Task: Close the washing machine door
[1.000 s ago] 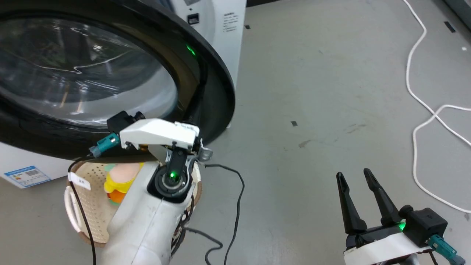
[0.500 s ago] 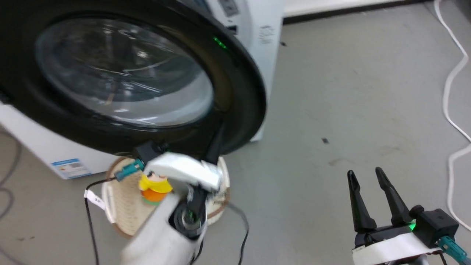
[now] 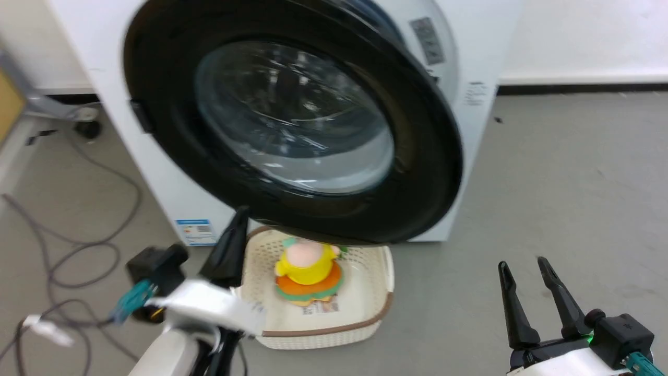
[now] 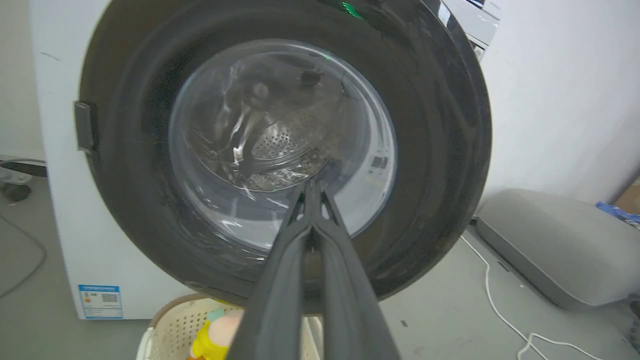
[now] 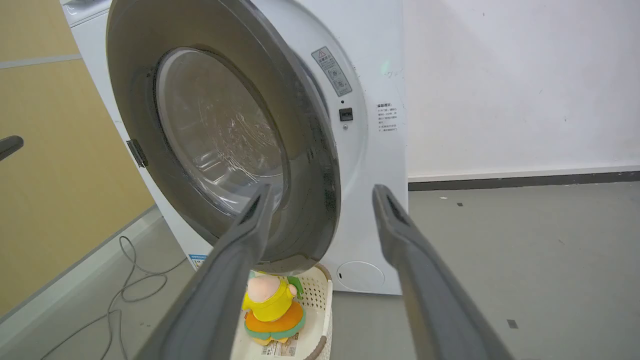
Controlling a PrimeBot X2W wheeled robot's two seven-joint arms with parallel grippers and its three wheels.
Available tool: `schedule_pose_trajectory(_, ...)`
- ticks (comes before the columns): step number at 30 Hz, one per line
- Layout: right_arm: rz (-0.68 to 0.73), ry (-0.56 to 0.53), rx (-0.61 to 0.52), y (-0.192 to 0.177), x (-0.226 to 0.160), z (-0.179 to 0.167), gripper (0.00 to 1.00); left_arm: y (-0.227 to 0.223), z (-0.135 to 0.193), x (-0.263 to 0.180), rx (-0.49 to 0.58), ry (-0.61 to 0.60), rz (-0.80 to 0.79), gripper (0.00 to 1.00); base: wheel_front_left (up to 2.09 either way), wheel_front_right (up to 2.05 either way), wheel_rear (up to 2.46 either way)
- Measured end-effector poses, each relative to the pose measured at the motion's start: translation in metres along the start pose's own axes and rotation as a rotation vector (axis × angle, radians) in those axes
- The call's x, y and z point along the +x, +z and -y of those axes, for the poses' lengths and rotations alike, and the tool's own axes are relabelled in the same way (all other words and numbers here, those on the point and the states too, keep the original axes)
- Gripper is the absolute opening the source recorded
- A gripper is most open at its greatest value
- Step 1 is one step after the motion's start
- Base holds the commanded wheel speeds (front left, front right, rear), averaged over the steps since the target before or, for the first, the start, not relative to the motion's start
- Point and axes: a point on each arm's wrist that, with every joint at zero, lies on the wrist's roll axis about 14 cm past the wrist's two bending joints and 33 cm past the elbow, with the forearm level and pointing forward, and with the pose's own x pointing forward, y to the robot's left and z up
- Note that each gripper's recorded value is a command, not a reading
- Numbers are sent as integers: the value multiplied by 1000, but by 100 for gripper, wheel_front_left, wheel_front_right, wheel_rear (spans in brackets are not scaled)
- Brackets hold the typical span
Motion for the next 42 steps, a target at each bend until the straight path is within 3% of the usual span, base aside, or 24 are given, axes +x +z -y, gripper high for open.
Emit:
schedule_pose_trajectory(9,9,102,7,1,12,-30,100,40,-49,-74,262,238,115,0,0,0,0)
schedule_pose_trajectory(10,8,108,8,1,13,-32,100,38,-50,-80,272,251,109,30,0,0,0)
schedule_pose_trajectory(11,8,113,8,1,14,-34,100,35,-51,-86,284,263,102,97,0,0,0)
schedule_pose_trajectory(12,6,118,8,0,14,-35,100,33,-52,-91,299,272,96,100,0,0,0)
schedule_pose_trajectory(27,-32,191,7,-13,19,-57,100,4,-54,-119,338,338,22,100,0,0,0)
schedule_pose_trajectory(28,-37,205,7,-15,20,-61,45,4,-55,-121,340,342,20,100,0,0,0)
schedule_pose_trajectory(29,-42,219,8,-16,21,-65,0,2,-56,-121,343,344,15,100,0,0,0)
schedule_pose_trajectory(35,-87,332,-1,-25,37,-86,0,-4,-60,-120,346,360,-7,100,0,0,0)
schedule_pose_trajectory(42,-95,452,-87,-21,91,-96,0,-8,-71,-107,347,380,-19,100,0,0,0)
